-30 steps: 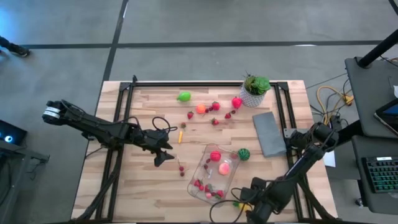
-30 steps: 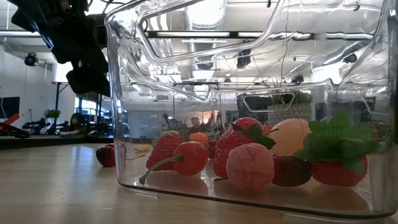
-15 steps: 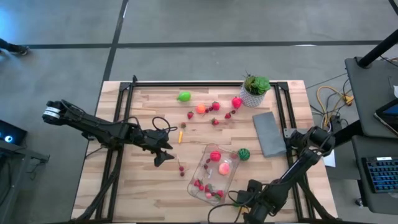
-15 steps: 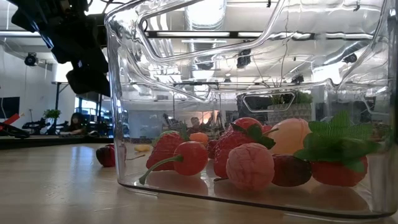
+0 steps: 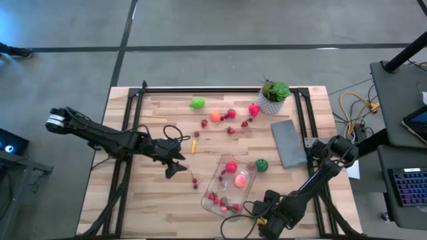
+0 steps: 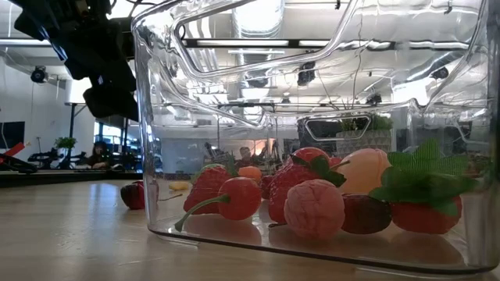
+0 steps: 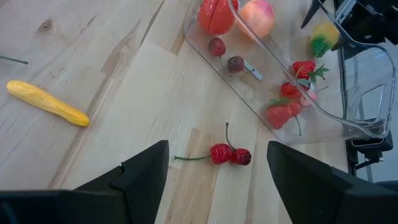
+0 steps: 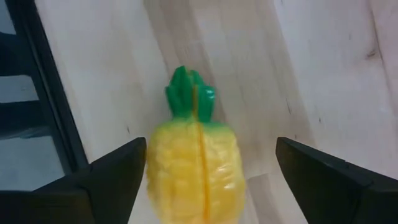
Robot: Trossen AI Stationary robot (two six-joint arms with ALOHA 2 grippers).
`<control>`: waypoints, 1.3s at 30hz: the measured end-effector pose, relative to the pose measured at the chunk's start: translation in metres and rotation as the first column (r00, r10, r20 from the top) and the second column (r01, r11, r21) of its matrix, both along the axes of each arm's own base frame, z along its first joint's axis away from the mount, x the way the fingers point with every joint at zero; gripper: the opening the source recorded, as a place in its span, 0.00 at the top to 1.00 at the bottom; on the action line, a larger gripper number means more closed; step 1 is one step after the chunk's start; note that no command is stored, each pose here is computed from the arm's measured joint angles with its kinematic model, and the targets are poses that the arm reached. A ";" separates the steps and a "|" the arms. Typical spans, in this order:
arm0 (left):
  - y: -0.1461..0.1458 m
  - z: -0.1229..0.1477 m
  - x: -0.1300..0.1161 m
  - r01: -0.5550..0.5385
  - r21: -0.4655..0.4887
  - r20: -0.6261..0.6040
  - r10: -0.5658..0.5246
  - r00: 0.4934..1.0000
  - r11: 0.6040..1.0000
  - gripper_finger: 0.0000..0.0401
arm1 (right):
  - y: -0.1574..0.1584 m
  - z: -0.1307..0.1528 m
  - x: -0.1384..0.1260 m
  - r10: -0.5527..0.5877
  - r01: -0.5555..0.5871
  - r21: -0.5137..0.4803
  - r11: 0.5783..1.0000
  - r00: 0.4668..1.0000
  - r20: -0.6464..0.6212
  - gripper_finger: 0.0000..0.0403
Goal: Pick and placing Produce into tupperware
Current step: Put the yellow pineapple into the transparent basket
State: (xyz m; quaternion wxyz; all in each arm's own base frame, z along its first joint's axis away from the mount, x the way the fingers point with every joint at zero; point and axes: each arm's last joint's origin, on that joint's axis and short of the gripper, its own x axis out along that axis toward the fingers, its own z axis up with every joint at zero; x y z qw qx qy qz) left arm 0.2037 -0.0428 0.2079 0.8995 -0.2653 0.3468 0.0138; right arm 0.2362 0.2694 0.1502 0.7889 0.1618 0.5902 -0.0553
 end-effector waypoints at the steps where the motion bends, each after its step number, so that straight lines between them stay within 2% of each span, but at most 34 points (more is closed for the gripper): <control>1: 0.000 0.000 0.000 0.000 0.000 0.000 0.000 1.000 1.000 0.36 | 0.000 -0.001 0.000 0.000 0.000 -0.001 1.000 1.000 -0.001 0.16; 13: 0.000 0.000 0.000 0.000 0.000 0.000 0.000 1.000 1.000 0.36 | -0.001 -0.002 -0.002 -0.049 0.049 0.017 0.999 0.999 -0.020 0.29; 21: 0.000 0.000 0.000 0.000 0.000 0.000 0.000 1.000 1.000 0.36 | 0.002 0.005 -0.001 -0.158 0.163 0.096 0.982 0.986 -0.059 0.39; 25: 0.000 0.000 0.000 0.000 0.000 0.000 0.000 1.000 1.000 0.36 | 0.008 0.018 0.005 -0.162 0.165 0.128 0.978 0.986 -0.033 0.41; 33: 0.000 0.000 0.000 0.000 0.000 0.000 0.000 1.000 1.000 0.36 | 0.000 0.056 0.008 -0.194 0.193 0.011 0.981 0.980 0.034 0.44; 35: 0.000 0.000 0.000 0.000 0.000 0.000 0.000 1.000 1.000 0.36 | -0.002 0.058 0.007 -0.193 0.193 -0.004 0.981 0.981 0.025 0.44; 39: 0.000 0.000 0.000 0.000 0.000 0.000 0.000 1.000 1.000 0.36 | 0.002 0.051 0.005 -0.182 0.183 0.025 0.983 0.983 -0.038 0.43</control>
